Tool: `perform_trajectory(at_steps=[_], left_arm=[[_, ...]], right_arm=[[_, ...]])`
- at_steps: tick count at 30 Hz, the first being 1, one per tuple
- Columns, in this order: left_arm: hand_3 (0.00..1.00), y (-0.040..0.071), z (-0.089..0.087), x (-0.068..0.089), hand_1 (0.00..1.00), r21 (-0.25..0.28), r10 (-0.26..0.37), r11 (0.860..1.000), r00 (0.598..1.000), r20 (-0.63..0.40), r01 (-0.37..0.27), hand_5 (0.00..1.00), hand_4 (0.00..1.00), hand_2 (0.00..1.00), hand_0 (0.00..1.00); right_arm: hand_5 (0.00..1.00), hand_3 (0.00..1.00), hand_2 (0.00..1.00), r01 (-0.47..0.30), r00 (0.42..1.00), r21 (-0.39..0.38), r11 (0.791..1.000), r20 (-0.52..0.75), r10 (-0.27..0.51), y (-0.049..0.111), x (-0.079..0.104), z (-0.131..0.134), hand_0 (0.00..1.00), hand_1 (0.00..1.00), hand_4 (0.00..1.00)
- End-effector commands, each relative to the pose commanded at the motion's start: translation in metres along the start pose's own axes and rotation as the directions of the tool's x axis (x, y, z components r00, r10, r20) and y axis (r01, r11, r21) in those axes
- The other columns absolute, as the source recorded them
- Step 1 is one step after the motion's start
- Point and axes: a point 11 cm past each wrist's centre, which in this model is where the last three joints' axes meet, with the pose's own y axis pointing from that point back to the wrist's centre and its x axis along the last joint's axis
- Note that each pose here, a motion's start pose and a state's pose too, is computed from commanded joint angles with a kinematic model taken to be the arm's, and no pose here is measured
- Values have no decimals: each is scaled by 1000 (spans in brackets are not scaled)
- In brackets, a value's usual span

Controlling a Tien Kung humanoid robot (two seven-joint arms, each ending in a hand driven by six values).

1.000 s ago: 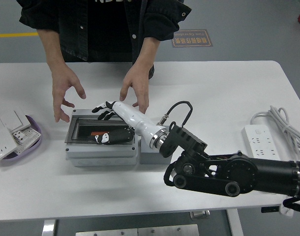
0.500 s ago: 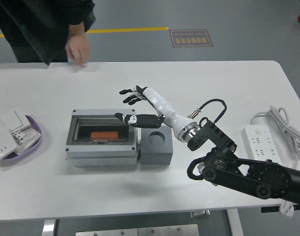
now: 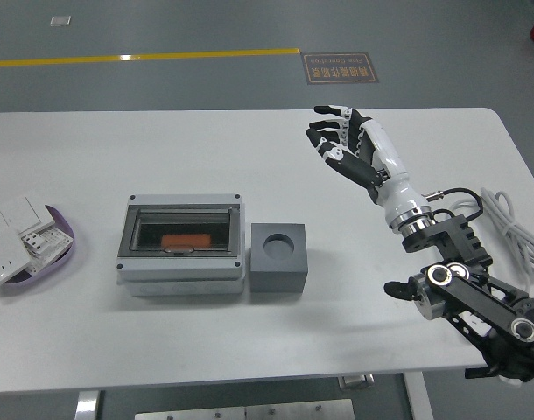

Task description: Pick up the cylinder from the cube,place it in the box,flap close box

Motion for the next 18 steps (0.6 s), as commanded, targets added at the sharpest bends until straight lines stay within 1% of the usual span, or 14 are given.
perform_trajectory(at_steps=[5,6,11,12,17,18], left_arm=[[631,0,-1,1,624,2,2,1000,1000,3,-2,239,690,613,598],[630,0,-2,1,624,4,1,1000,1000,3,-1,238,691,614,598],[630,0,-4,-2,624,6,-4,1000,1000,-2,4,238,691,614,598],[630,0,-4,-3,624,6,-5,1000,1000,-3,5,228,689,614,598],[630,-1,-4,-4,624,7,-8,1000,1000,-5,8,228,689,614,598],[631,-1,-4,-5,624,7,-8,1000,1000,-4,8,222,690,614,599]], right_arm=[[249,629,620,20,1000,-21,1000,5,-20,5,-4,15,684,621,805],[94,622,602,27,1000,-28,999,7,-27,6,-5,18,635,618,775],[94,622,602,47,999,-53,997,14,-47,12,-9,27,635,618,775],[94,636,623,49,999,-59,997,16,-49,14,-9,29,650,624,764],[94,636,623,52,998,-85,995,23,-50,20,-8,36,650,624,764],[85,642,639,51,998,-88,995,24,-49,20,-7,37,664,651,766]])
